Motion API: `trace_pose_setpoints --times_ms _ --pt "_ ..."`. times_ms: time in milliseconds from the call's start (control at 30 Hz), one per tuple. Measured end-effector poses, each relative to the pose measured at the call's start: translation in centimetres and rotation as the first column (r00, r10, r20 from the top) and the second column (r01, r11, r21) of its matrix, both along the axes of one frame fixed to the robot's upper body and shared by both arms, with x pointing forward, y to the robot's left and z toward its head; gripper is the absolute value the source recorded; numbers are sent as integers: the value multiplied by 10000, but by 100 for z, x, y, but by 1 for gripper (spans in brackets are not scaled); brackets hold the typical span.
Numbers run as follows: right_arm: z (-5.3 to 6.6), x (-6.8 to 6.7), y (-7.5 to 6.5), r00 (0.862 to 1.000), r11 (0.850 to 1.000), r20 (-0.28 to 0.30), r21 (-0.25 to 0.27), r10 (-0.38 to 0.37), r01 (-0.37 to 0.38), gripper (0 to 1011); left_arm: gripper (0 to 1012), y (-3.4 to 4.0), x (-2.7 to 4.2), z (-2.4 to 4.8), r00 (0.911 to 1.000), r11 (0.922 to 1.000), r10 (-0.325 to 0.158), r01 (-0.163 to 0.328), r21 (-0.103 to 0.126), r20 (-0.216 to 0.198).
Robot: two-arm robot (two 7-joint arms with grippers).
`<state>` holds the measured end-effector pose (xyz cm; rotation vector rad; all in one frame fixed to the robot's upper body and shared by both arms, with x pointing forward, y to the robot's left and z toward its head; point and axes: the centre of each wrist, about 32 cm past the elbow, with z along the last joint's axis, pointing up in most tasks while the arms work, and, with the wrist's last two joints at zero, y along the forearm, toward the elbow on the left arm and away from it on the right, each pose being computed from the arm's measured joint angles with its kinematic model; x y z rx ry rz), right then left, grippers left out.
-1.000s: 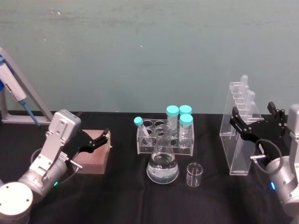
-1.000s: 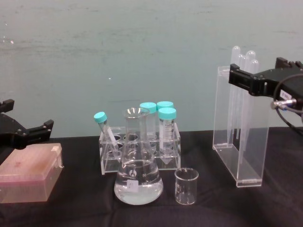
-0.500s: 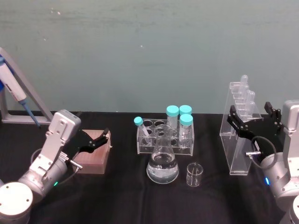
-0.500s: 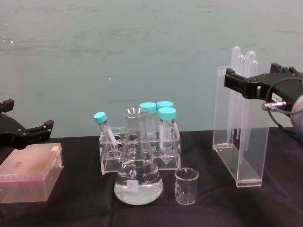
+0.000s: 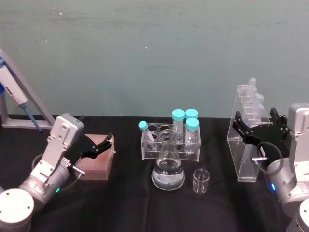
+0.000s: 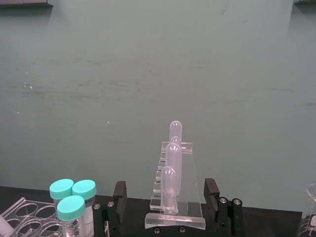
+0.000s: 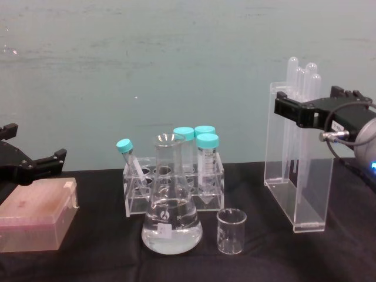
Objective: Place the experimental apparatus aside using one hand.
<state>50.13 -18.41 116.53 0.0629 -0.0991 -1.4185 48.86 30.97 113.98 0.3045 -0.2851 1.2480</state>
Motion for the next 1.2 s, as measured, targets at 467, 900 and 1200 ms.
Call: trace_pose_setpoints --times_ms 467,900,1200 --pt "-14 33 21 9999 10000 -141 56 -2 3 1003 1000 0 0 0 10000 10000 0 0 0 0" --pt "-26 58 38 9998 10000 -157 47 -87 88 1003 1000 0 0 0 10000 10000 0 0 -1 0" --pt "-33 82 49 9999 10000 -154 24 -77 77 1003 1000 0 0 0 10000 10000 0 0 0 0"
